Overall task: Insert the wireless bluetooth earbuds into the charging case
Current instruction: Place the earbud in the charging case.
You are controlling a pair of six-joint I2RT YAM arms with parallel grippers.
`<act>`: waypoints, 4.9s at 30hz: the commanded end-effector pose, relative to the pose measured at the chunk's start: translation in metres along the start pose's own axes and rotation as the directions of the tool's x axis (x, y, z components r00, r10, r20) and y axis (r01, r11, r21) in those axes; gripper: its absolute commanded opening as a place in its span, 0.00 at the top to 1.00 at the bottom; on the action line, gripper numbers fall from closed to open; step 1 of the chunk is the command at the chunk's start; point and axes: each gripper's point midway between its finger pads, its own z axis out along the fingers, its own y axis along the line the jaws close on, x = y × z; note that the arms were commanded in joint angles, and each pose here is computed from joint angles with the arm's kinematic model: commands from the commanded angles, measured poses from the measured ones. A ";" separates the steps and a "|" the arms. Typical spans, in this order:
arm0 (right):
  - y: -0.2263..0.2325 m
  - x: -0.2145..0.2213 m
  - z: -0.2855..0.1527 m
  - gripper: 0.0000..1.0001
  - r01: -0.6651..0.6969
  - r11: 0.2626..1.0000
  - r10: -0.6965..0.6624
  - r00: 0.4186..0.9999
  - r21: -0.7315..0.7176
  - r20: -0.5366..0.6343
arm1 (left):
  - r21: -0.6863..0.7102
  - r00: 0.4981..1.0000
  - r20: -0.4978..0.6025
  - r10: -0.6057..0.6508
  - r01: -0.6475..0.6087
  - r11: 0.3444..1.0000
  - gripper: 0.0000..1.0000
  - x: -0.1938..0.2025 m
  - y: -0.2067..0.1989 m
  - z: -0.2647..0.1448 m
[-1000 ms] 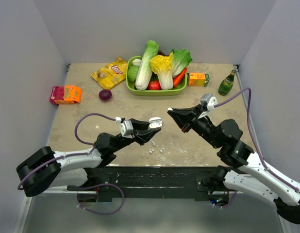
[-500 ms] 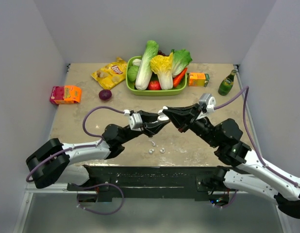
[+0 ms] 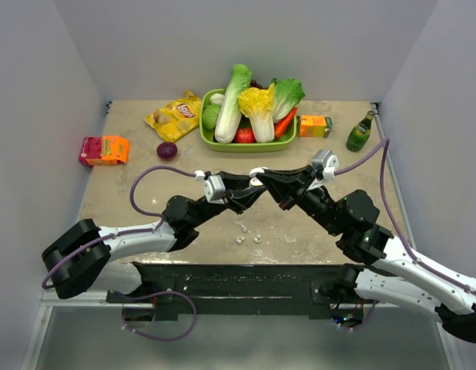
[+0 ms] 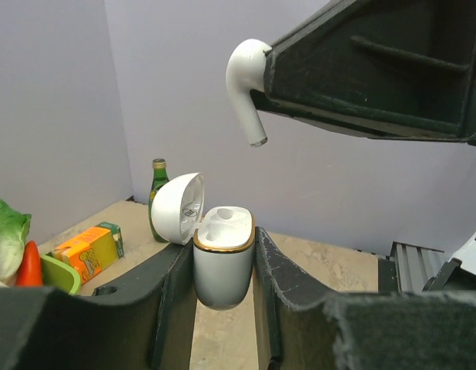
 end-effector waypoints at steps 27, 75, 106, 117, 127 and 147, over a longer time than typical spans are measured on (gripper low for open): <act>-0.020 0.030 0.012 1.00 -0.016 0.993 0.021 0.999 0.118 -0.043 | -0.029 0.968 0.246 -0.038 0.047 0.998 1.00 -0.063 0.005 0.008; -0.028 0.053 0.002 0.84 -0.031 0.985 0.055 0.988 0.168 -0.141 | -0.028 0.962 0.274 -0.014 0.023 0.999 1.00 -0.068 0.004 0.004; -0.041 0.050 -0.003 0.69 -0.062 0.965 0.097 0.987 0.256 -0.125 | -0.026 0.960 0.281 -0.009 0.017 1.000 1.00 -0.070 0.003 0.001; -0.036 0.042 0.002 0.68 -0.060 0.970 0.088 0.990 0.235 -0.112 | -0.029 0.962 0.274 -0.011 0.020 0.999 1.00 -0.067 0.003 0.000; -0.029 0.038 0.010 0.69 -0.057 0.979 0.081 0.990 0.197 -0.114 | -0.030 0.963 0.269 -0.016 0.025 0.999 1.00 -0.063 0.004 -0.001; -0.038 0.013 0.006 0.53 -0.115 0.954 0.134 0.990 0.277 -0.048 | -0.049 0.965 0.261 -0.012 0.025 0.998 1.00 -0.058 0.007 -0.005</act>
